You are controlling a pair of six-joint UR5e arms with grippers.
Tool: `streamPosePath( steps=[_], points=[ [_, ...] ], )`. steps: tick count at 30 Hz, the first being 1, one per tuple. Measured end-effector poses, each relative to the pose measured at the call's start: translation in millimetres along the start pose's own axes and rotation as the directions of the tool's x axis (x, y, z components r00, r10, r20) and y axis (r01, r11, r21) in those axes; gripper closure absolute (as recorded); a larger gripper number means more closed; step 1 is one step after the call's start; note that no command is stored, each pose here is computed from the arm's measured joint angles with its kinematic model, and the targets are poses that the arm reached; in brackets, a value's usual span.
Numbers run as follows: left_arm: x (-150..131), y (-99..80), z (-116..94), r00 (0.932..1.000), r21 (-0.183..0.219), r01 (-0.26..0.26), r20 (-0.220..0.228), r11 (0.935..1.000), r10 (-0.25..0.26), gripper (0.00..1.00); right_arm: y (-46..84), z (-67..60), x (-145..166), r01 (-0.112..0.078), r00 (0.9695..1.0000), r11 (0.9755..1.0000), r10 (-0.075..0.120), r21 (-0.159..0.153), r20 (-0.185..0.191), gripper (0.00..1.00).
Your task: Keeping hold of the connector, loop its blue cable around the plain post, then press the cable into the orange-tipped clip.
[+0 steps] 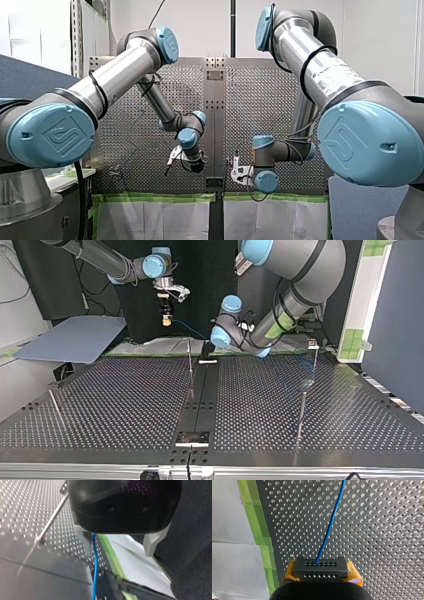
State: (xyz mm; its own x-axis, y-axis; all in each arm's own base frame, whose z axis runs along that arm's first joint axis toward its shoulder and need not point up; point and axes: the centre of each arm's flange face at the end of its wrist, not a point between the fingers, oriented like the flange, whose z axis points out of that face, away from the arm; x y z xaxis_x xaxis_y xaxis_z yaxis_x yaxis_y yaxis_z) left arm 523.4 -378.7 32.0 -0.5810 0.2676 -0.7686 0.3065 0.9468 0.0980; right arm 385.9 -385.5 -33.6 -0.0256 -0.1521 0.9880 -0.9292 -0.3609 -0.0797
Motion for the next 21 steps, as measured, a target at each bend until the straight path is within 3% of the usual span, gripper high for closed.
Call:
streamPosePath(
  steps=[9, 15, 21],
  points=[
    [-3, -16.9, 1, 0.9967, 0.089, 0.067, 0.040, 0.9938, -0.071, 0.00, -2.9, -0.7, 0, 0.000, 1.0000, 1.0000, 0.000, 0.007, -0.003, 1.00],
    [-4, -23.0, 1, 0.9946, 0.123, 0.084, 0.049, 0.9889, -0.091, 0.00, -3.5, -0.5, 0, 0.000, 1.0000, 1.0000, 0.000, 0.008, -0.005, 1.00],
    [-8, -35.0, 2, 0.9867, 0.189, 0.125, 0.079, 0.9739, -0.142, 0.00, -3.8, -0.9, 0, 0.000, 1.0000, 1.0000, 0.000, 0.009, -0.005, 1.00]
  ],
)
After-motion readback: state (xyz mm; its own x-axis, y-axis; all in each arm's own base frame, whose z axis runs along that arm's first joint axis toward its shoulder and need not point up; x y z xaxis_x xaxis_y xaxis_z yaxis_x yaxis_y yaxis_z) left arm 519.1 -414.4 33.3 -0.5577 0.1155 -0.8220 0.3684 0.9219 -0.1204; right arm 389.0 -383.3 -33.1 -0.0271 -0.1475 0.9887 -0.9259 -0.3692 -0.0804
